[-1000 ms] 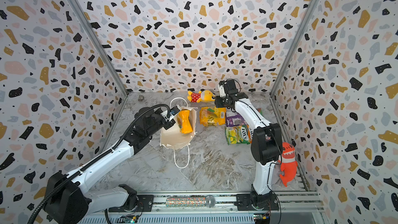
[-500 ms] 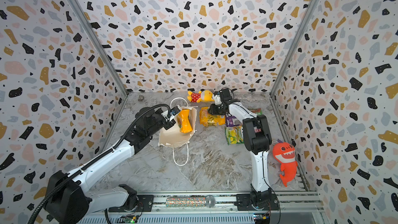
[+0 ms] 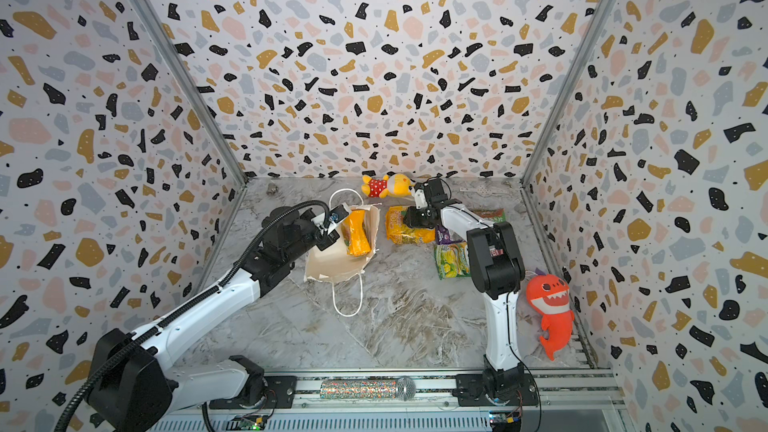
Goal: Take the snacks out of the paper bag
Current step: 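Lower the yellow pack onto the table near the plush toy and release, then lift the right gripper away from the placed yellow pack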
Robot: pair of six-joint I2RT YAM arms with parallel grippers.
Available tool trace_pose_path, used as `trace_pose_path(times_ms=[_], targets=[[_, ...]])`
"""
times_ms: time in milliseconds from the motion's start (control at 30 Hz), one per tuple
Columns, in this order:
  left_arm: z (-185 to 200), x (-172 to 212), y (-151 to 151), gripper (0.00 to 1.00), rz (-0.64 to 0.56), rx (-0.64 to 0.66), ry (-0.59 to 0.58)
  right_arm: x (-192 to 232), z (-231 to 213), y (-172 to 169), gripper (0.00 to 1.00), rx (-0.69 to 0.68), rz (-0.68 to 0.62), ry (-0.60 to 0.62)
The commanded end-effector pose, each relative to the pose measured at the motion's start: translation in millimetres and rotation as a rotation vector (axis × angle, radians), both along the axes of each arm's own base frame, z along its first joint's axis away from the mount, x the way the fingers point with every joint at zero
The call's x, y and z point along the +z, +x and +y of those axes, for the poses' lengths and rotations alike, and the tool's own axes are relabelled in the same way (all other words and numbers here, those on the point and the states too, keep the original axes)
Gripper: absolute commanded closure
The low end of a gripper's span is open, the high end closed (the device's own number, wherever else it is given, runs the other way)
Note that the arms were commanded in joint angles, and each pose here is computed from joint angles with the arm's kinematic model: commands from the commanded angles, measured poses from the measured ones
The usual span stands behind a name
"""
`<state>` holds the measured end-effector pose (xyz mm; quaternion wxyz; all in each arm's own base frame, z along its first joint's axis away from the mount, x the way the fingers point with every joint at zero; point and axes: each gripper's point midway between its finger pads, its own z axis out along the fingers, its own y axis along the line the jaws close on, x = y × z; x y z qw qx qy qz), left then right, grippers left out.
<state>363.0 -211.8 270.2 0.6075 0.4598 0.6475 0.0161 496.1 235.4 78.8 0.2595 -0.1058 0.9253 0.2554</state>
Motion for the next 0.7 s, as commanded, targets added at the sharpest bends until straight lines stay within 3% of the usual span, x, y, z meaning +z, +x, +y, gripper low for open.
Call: trace_pose_path(times_ms=[0, 200, 433, 667], targets=[[-2.9, 20.8, -0.7, 1.00, -0.048, -0.017, -0.036, 48.3, 2.9, -3.3, 0.63, 0.016, -0.059, 0.004], [-4.8, 22.4, -0.5, 1.00, -0.051, -0.025, -0.042, 79.9, 5.1, 3.9, 0.56, 0.015, -0.127, -0.012], [-4.9, 21.5, -0.4, 1.00, -0.057, -0.027, -0.041, 64.0, 21.5, 15.4, 0.48, 0.029, -0.137, -0.128], [-4.5, 19.0, -0.4, 1.00, -0.052, -0.025, -0.035, 58.3, 21.4, 39.9, 0.30, -0.032, -0.206, -0.285]])
